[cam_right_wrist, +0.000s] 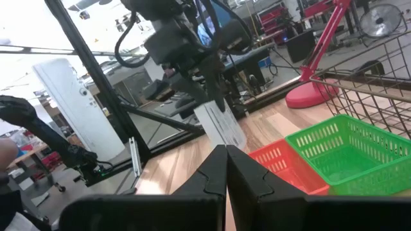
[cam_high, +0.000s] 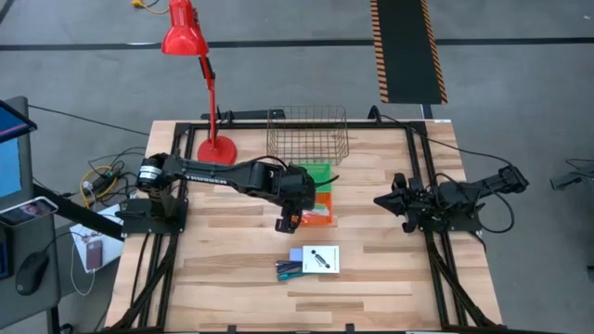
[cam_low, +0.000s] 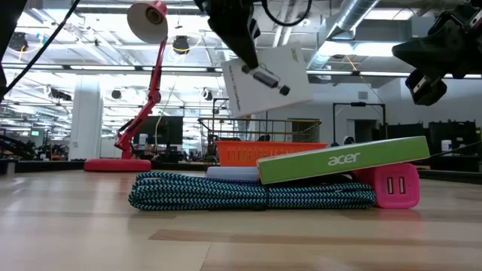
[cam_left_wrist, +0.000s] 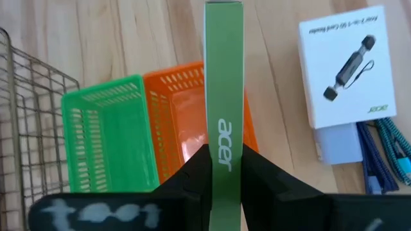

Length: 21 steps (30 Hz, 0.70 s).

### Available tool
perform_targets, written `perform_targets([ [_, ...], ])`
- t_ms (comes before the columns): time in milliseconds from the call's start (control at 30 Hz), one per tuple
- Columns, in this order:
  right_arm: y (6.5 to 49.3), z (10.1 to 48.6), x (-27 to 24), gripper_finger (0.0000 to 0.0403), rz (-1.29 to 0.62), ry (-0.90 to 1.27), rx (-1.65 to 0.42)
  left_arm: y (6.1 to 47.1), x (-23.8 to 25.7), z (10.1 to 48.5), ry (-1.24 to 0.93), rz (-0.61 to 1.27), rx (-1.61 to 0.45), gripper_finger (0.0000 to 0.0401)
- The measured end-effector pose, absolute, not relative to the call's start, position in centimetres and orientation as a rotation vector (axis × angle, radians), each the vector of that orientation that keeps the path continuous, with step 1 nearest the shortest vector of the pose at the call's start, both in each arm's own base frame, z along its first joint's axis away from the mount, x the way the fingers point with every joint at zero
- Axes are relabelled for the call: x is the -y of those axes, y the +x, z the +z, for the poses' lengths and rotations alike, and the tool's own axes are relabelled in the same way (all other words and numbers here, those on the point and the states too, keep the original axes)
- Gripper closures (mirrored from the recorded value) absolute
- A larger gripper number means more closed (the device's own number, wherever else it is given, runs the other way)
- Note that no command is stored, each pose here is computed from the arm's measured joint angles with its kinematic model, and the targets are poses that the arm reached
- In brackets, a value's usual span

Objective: Pick and place items into bin
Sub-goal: Put the left white card reader box into the orange basket

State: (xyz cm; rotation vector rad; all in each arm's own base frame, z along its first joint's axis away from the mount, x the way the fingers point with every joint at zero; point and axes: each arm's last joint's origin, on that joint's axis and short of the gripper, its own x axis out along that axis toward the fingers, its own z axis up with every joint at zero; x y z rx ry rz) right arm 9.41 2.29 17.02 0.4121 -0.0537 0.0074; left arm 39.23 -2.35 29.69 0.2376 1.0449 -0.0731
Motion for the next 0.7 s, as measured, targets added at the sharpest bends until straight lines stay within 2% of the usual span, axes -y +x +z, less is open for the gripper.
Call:
perform_targets([
  [267,9.4,17.0,-2.3,0.0403,0.007,0.412,0.053,39.6,2.4,29.7,0.14,-0.05,-1.012,0.0358],
  [567,9.4,17.0,-2.3,0.0403,0.007,0.412,0.052,40.8,2.5,26.7,0.132,-0.049,-1.103,0.0358],
  [700,9.4,17.0,-2.3,0.0403,0.007,0.411,0.051,40.9,2.5,26.6,0.137,-0.05,-1.104,0.0358],
])
